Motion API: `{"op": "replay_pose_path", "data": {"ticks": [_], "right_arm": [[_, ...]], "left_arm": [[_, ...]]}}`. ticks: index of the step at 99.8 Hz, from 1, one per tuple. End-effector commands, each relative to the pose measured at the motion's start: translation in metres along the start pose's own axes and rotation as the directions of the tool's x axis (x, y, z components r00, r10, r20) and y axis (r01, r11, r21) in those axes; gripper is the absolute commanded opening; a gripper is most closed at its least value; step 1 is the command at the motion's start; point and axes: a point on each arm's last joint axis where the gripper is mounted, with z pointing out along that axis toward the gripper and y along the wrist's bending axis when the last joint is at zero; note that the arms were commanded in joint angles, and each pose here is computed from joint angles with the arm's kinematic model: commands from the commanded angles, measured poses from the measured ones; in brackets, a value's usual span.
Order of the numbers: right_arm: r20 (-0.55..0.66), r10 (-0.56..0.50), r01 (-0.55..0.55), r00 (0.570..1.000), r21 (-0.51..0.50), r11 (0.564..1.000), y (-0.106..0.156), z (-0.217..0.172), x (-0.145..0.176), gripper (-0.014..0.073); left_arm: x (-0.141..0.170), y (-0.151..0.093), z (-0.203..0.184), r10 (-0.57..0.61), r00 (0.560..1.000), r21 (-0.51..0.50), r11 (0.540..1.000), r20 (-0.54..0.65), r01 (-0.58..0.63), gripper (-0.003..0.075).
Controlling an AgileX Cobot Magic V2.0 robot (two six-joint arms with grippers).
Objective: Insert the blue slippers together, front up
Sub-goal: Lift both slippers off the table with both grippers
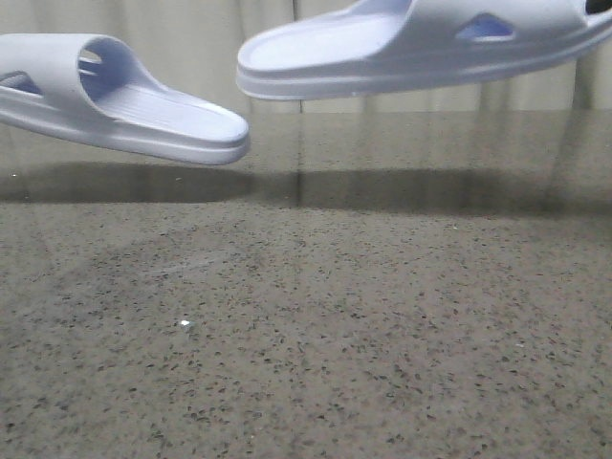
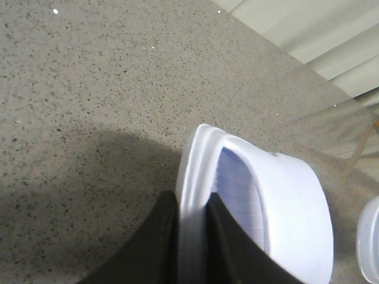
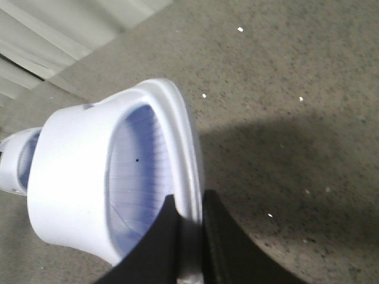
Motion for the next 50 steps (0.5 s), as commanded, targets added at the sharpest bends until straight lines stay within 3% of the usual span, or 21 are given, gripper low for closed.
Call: {"op": "replay_pose_path", "data": {"ticks": [1,50], "right_arm": [[0.072,0.01,-0.005,0.997,-0.081,0.997,0.014,-0.005,-0.016,-0.0107],[-0.018,0.113,-0.114,0.993,-0.231,0.966,-0.013,0.036,-0.017,-0.0106]], "left_arm": [[-0.011,-0.024,-0.012,-0.001,0.997,0.105,0.994,0.072,-0.007,0.0015],[-0.005,-0.051,-0.007,-0.018,1.0,0.338,0.941,0.015,0.012,0.0015]]}}
